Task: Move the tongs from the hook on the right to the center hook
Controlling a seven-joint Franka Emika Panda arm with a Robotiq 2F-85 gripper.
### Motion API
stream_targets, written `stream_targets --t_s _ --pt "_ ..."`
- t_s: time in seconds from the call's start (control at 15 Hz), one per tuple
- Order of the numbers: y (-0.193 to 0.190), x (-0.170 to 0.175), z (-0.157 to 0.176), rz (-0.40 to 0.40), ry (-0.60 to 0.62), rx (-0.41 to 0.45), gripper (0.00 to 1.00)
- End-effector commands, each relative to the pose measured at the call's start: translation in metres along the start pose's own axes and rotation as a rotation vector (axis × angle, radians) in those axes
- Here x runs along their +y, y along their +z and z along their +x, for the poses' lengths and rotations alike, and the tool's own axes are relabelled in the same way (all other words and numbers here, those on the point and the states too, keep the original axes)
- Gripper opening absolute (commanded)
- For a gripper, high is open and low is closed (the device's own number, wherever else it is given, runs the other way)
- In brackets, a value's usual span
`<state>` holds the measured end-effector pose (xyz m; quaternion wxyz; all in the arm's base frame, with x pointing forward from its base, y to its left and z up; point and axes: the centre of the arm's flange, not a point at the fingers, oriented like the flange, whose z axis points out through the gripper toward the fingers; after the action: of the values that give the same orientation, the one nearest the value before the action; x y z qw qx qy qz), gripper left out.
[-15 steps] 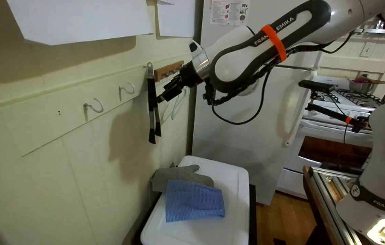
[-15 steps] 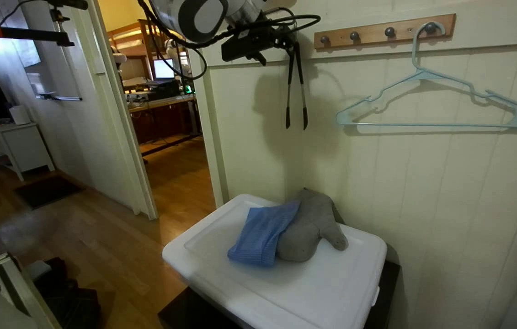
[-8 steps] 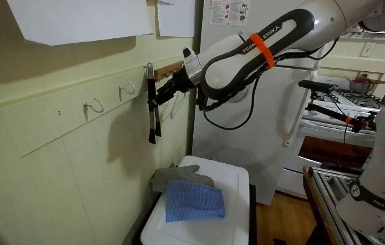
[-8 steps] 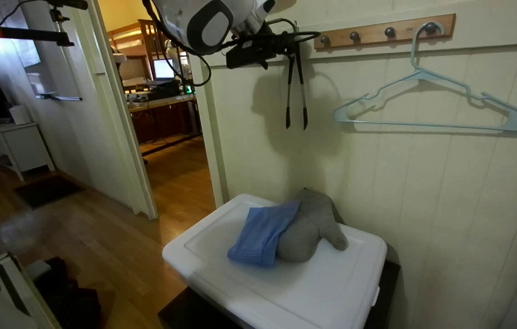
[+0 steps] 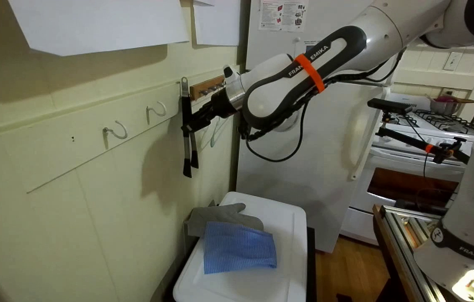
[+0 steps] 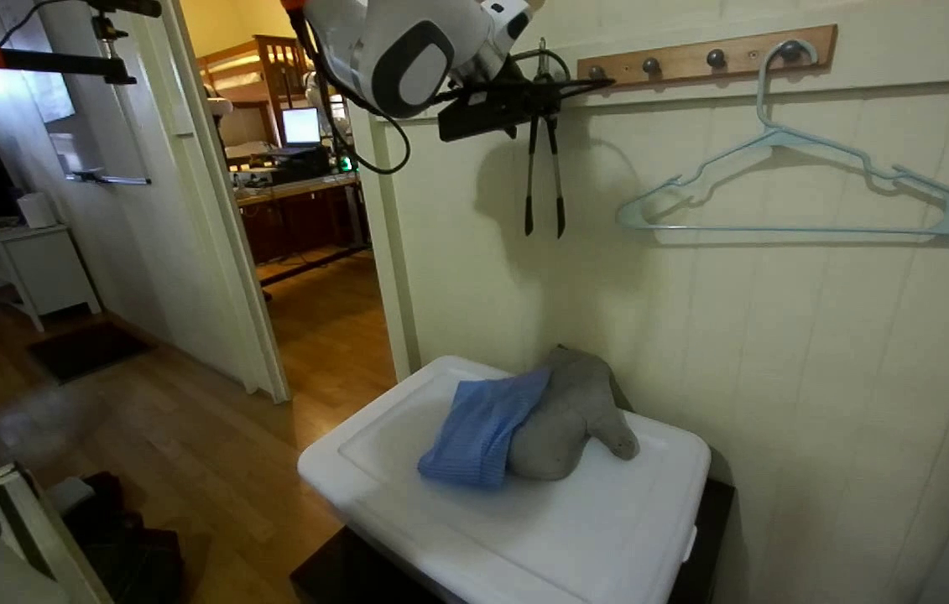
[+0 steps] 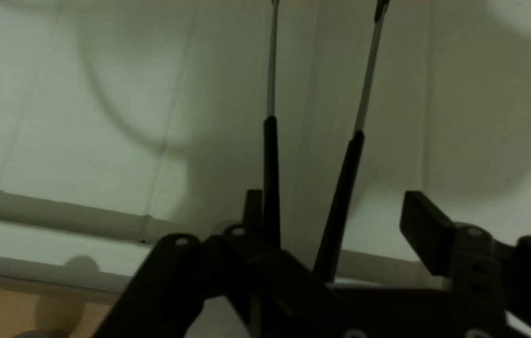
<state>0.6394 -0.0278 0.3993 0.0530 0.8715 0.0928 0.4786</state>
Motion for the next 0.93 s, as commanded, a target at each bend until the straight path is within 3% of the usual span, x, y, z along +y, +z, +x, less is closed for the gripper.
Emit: stream_targets --t_s 0.0,0.13,0.33,0.87 --pt "0.007 0.010 -0.012 0.006 -0.015 0.021 0.90" --pt "0.008 0.012 -0.014 0.007 -0.018 0.019 0.99" --pt "0.005 0.015 -0.014 0.007 -0.005 0.007 1.00" --pt "-0.019 0.017 -0.021 0.043 -0.001 -0.133 1.00"
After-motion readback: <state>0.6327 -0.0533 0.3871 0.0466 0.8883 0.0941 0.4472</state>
